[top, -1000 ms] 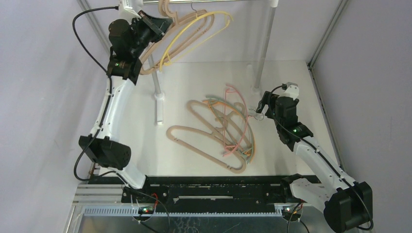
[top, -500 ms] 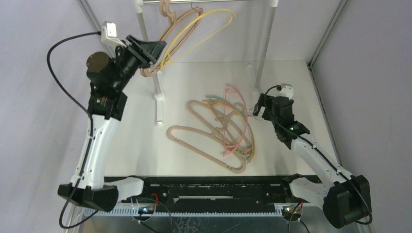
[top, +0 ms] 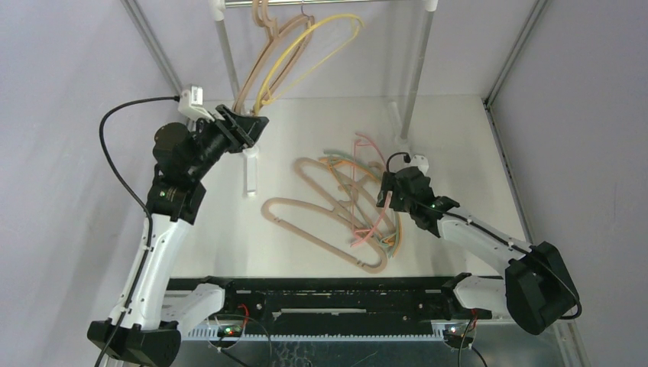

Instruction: Organize the hangers

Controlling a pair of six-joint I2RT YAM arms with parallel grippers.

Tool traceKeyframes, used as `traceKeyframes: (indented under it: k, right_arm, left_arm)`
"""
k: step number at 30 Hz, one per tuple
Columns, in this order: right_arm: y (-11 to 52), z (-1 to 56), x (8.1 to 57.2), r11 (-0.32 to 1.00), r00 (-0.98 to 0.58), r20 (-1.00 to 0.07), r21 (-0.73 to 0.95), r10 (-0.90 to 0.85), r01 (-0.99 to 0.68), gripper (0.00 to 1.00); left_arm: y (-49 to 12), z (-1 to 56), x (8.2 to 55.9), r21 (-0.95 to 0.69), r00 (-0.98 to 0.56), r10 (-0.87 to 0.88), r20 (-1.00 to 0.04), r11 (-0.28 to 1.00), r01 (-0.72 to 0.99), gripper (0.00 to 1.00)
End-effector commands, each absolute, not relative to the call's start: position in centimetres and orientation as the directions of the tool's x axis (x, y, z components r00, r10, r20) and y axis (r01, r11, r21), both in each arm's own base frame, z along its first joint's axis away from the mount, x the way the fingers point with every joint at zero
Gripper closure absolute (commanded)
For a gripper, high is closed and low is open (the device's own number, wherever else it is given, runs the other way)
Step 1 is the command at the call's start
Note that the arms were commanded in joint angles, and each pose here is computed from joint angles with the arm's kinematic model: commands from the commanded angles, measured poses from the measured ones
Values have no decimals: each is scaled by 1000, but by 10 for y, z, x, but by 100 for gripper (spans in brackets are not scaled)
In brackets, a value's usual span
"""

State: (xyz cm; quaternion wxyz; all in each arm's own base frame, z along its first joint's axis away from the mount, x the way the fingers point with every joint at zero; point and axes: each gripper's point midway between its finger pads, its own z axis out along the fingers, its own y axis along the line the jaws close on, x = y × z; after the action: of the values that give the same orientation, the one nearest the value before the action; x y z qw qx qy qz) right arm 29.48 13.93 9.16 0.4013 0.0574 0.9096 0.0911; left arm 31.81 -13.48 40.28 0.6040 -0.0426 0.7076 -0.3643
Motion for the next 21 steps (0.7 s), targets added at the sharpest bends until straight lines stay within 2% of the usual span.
traceKeyframes:
  k: [1, 6, 13, 15, 18, 21]
  right_arm:
    - [152, 86, 290, 948, -672, -687, 308, 277, 76, 11]
    - [175, 66, 287, 931, -735, -619, 361, 277, 47, 23]
    - [181, 50, 286, 933, -753, -596, 353, 279, 67, 25]
    - [182, 47, 284, 936, -760, -589, 346, 273, 67, 30]
    - [179, 49, 281, 945, -749, -606, 316, 269, 84, 32]
    - [169, 68, 280, 958, -685, -678, 263, 267, 113, 32]
  left_arm:
    - [-132, 408, 303, -528, -226, -478, -849, 744, 410, 37]
    - [-128, 404, 297, -519, -217, -472, -854, 755, 400, 37]
    - [-130, 397, 296, -520, -235, -464, -854, 752, 404, 38]
    - [-130, 393, 295, -522, -240, -463, -853, 753, 402, 38]
    - [-130, 391, 295, -521, -241, -462, -853, 755, 398, 38]
    - [-131, 389, 296, -521, -248, -459, -853, 754, 401, 38]
